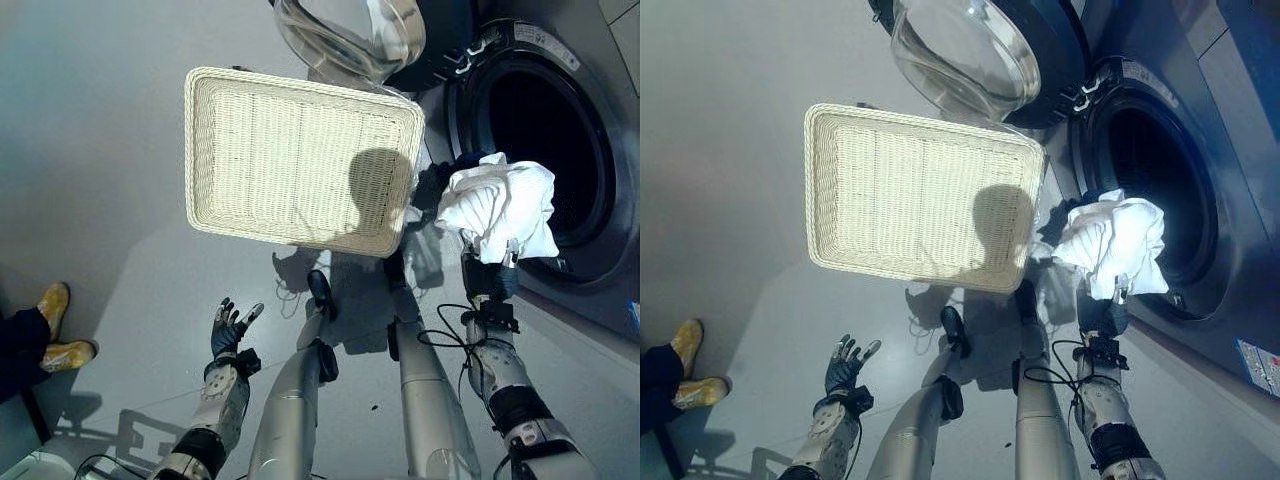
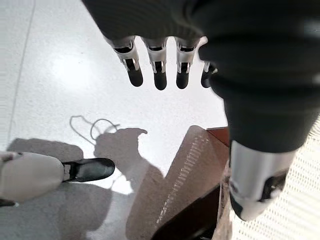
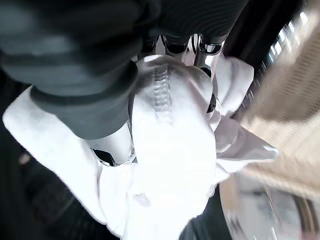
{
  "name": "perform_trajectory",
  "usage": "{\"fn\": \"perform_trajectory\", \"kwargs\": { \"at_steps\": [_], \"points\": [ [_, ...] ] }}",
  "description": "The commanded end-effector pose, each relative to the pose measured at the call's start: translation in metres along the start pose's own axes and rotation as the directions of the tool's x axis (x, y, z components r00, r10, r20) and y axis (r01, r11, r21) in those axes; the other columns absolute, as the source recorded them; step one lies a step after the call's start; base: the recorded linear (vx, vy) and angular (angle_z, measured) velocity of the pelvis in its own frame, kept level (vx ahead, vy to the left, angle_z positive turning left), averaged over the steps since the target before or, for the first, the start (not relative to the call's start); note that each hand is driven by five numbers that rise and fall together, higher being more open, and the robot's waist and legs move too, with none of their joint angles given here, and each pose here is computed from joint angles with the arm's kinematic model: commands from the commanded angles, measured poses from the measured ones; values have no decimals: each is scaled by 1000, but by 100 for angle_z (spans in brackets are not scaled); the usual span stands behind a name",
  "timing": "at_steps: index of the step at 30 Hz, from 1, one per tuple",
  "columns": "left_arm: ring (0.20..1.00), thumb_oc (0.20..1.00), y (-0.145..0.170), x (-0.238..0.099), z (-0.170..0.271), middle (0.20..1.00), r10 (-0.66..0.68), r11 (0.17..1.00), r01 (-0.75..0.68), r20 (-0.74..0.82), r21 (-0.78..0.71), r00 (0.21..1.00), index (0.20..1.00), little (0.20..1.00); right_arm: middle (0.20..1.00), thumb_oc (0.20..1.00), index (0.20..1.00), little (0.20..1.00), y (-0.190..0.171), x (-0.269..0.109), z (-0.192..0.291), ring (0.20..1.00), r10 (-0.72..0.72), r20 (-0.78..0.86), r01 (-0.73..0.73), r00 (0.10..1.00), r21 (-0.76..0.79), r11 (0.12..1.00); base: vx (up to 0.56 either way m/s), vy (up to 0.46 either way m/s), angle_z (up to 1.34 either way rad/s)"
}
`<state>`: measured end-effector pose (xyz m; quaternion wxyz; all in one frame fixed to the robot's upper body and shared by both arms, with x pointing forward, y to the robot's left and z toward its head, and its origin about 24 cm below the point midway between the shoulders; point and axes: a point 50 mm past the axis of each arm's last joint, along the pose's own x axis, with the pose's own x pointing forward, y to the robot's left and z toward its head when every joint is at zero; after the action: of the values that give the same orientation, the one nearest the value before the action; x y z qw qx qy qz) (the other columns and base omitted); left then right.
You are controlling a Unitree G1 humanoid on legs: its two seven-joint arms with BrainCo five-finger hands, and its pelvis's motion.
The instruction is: Put the clothes into the washing machine.
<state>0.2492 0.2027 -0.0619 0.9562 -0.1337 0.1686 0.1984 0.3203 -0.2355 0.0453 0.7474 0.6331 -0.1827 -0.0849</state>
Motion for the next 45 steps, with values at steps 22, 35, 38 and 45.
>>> {"fn": "perform_trajectory", "kwargs": {
  "at_steps": [22, 35, 38, 45],
  "points": [
    [1000, 1000, 24, 3, 25, 1000, -44, 987, 41, 14, 155, 999, 1000, 1000, 200, 200, 200, 200, 217, -5, 275, 200, -259, 966, -12, -10, 259, 966, 47, -107, 5],
    [1000, 1000, 26, 12, 36, 1000, -67, 986, 64, 16, 155, 998, 1000, 1000, 1000, 1000, 1000, 1000, 86, 67, 207, 1000, -500, 327, 452, 802, 215, 866, 4, 15, 0],
    [1000, 1000, 25, 11, 32, 1000, -64, 987, 61, 18, 150, 998, 1000, 1000, 1000, 1000, 1000, 1000, 75, 69, 190, 1000, -466, 247, 436, 850, 166, 884, -7, 14, -1],
    [1000, 1000, 15, 7, 24, 1000, -74, 989, 70, 25, 127, 997, 1000, 1000, 1000, 1000, 1000, 1000, 80, 81, 149, 1000, -233, 231, 237, 945, 13, 971, -21, 48, -4]
  ]
}}
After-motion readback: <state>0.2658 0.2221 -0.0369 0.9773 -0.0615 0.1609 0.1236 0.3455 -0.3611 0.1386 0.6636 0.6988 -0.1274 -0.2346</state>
